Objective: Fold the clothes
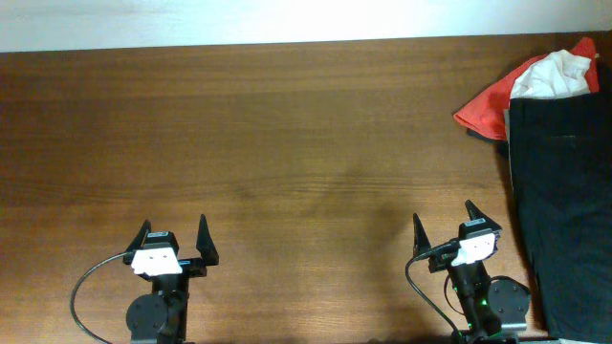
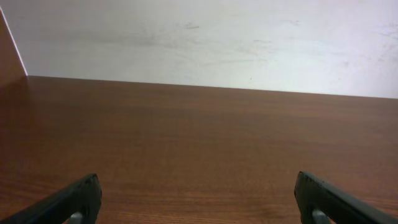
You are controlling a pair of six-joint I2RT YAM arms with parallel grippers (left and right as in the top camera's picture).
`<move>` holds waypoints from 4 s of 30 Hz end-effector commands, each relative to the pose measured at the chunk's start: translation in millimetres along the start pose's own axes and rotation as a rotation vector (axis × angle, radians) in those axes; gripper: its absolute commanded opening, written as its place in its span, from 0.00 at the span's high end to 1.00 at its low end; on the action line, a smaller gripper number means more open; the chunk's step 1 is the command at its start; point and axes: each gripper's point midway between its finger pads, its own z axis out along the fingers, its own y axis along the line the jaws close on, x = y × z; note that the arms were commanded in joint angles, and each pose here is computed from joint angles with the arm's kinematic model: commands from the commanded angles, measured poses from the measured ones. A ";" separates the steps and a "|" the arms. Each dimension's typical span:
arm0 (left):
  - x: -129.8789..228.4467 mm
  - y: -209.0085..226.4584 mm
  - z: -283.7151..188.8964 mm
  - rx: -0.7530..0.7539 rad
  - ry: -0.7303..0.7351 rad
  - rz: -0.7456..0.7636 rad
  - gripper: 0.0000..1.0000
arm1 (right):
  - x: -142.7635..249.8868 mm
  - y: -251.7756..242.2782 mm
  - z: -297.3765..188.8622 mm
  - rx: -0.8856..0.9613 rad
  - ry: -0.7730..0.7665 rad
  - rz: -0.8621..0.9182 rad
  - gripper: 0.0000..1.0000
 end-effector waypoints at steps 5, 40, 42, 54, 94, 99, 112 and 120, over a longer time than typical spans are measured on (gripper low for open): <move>4.1 -13.1 -0.1 0.058 0.010 0.023 0.00 | 11.5 -38.3 -4.4 0.229 0.048 0.003 0.01; 4.1 -13.1 -0.1 0.058 0.010 0.023 0.01 | 11.5 -38.3 -4.4 0.229 0.048 0.003 0.01; 4.1 -13.1 -0.1 0.058 0.010 0.023 0.01 | 11.5 -38.3 -4.4 0.229 0.048 0.003 0.01; 4.1 -13.1 -0.1 0.058 0.010 0.023 0.01 | -2.2 35.4 -3.3 -0.205 0.010 0.277 0.01; 4.1 -13.1 -0.1 0.058 0.010 0.023 0.01 | -146.1 -190.8 197.0 0.408 0.391 0.050 0.01; 4.1 -13.1 -0.1 0.058 0.010 0.023 0.01 | -105.6 -235.9 211.8 0.470 0.495 0.087 0.01; 4.1 -13.1 -0.1 0.058 0.010 0.023 0.01 | 64.7 -302.2 226.4 0.638 0.804 -0.012 0.01; 4.1 -13.1 -0.1 0.058 0.010 0.023 0.01 | 105.6 -297.1 225.4 0.615 0.885 0.001 0.10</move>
